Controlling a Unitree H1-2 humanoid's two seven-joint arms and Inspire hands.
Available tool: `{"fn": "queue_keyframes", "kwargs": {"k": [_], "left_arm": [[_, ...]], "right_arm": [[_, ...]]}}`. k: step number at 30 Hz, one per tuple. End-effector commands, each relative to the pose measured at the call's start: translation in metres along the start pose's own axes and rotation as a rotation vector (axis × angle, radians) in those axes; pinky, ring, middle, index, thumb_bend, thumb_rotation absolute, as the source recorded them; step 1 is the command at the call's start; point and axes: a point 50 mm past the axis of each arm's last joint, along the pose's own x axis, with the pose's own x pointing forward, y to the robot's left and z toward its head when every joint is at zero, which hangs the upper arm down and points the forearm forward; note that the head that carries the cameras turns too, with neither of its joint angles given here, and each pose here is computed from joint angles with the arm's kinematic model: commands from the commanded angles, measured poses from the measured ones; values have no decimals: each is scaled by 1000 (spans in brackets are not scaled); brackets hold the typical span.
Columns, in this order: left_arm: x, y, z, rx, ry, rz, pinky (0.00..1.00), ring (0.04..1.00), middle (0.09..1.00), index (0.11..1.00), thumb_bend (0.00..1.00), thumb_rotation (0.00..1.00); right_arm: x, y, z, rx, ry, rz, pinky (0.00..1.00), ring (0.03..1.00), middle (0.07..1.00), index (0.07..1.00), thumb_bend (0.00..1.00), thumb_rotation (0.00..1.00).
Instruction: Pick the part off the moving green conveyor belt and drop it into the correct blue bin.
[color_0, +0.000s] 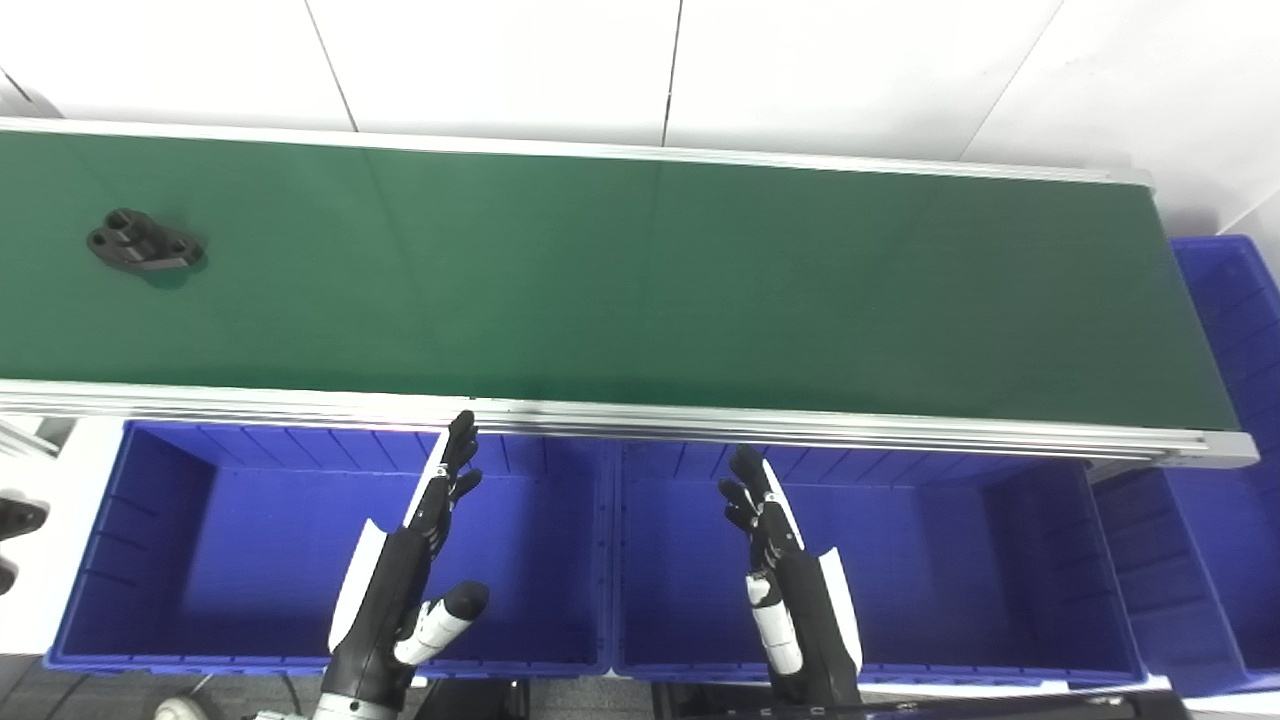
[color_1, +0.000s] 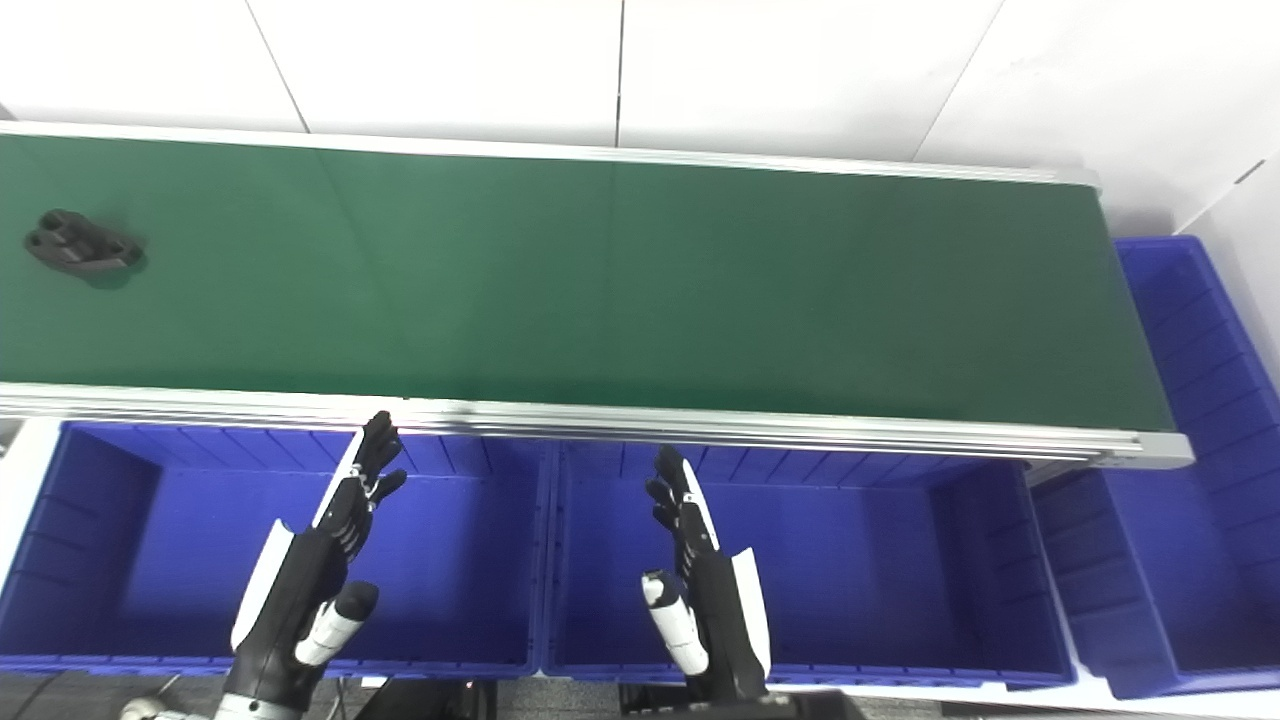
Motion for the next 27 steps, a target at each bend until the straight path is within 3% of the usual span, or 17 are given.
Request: {"fn": "queue_keyframes", "kwargs": {"k": [1,27], "left_arm": [[0,2,9,-7,-53,11,924,984,1000,1000,896,952],[0,3,9,-4,-53,8,930,985,1000,1000,890,961]], "right_arm": [[3,29,12,77,-53,11,924,928,961,977,868,1000],[4,30,13,73,-60,9,922,923,959,973,867,1000]]}}
